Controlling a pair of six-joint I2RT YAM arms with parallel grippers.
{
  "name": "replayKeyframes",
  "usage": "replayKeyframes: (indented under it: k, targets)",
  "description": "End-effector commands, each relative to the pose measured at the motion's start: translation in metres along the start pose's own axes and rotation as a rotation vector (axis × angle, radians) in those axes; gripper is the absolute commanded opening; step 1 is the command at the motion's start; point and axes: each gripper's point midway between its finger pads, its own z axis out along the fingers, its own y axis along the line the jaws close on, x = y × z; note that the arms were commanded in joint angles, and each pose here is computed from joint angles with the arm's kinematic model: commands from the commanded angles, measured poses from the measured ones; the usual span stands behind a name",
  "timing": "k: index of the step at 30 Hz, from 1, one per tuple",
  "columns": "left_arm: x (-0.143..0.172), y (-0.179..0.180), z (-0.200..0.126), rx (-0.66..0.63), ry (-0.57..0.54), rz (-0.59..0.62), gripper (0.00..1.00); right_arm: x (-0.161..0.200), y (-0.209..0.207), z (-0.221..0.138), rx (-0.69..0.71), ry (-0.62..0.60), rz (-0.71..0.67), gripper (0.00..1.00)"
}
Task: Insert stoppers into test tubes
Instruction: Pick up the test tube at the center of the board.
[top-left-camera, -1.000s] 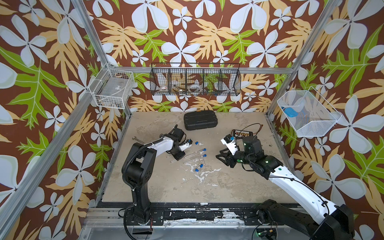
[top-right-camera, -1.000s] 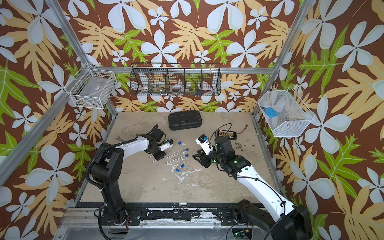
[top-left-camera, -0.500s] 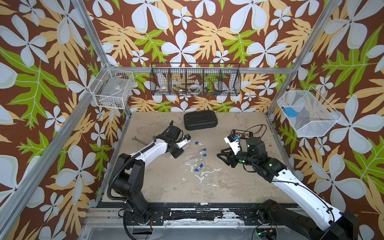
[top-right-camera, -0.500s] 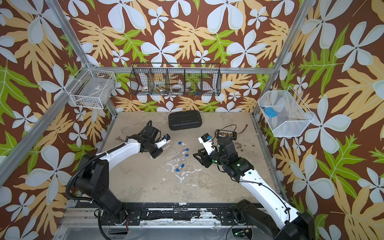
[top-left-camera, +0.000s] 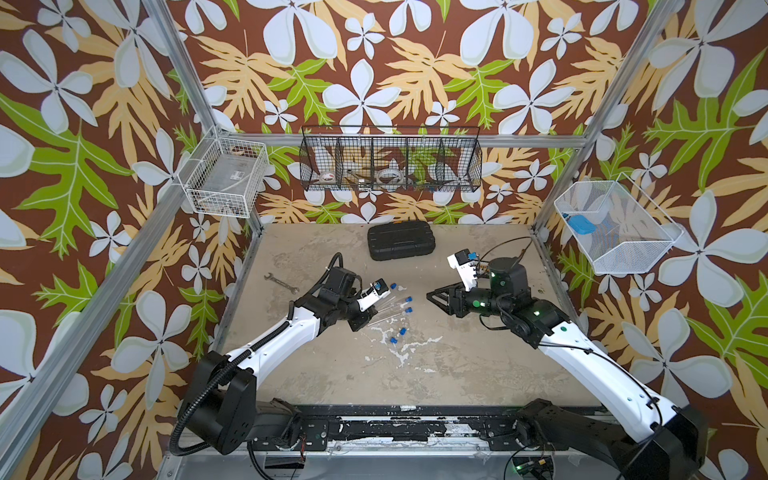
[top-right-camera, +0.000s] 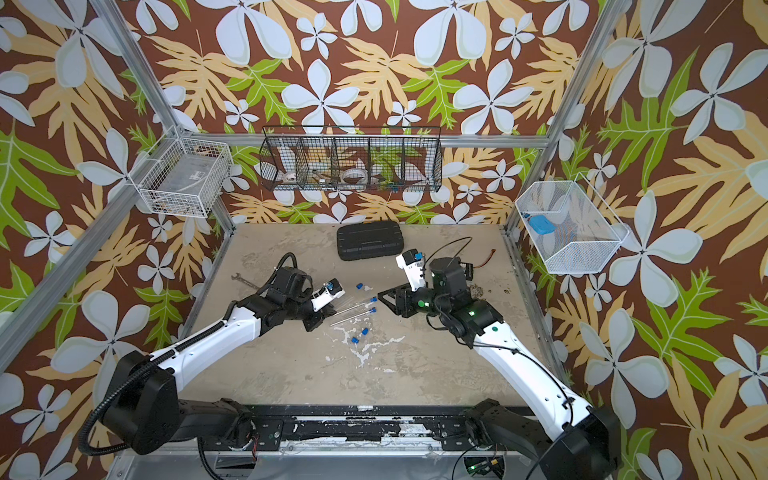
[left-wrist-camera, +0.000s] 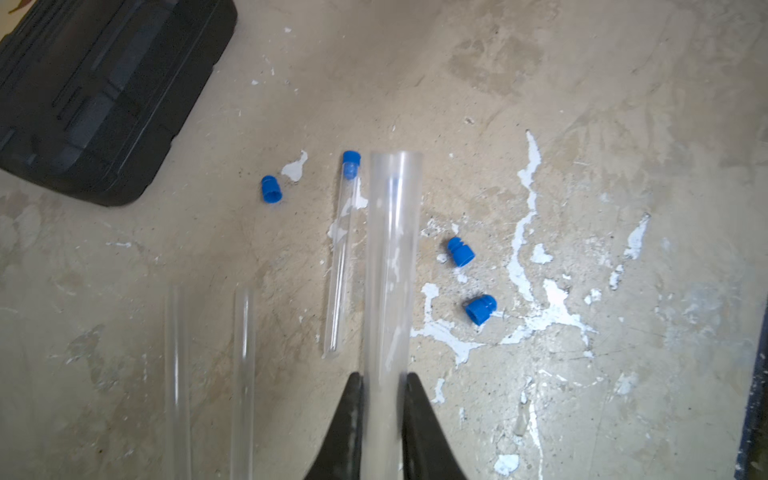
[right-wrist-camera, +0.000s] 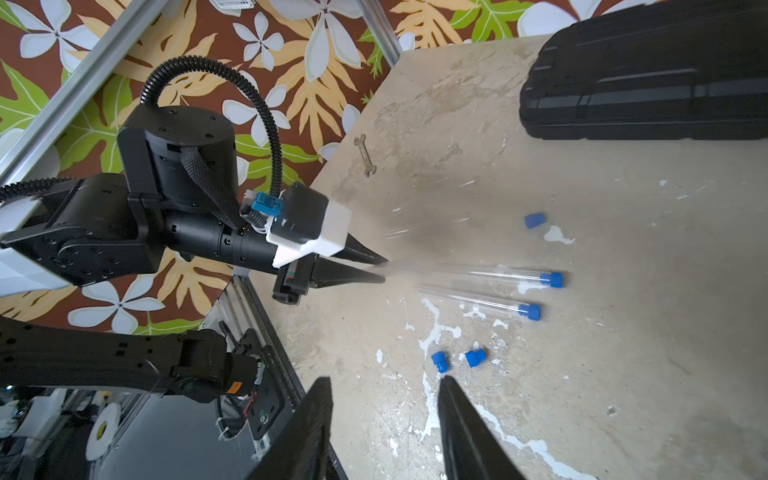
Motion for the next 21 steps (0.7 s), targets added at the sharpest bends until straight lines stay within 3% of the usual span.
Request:
replayKeyframes:
  k: [1,11,21]
  targets:
    - [-0.018,-0.010,0.001,0.041,-0.082,0.024,0.08,0.008,0.012,0.010,-0.049,0.094,0.043,0.44]
    - [-0.023,-0.023,-0.001,0.083,-0.119,0.077,0.08,0.028,0.004,0.051,-0.029,0.287,0.129,0.46]
    - [-0.028,-0.035,-0.008,0.124,-0.164,0.142,0.08,0.052,-0.013,0.075,-0.003,0.395,0.183,0.46]
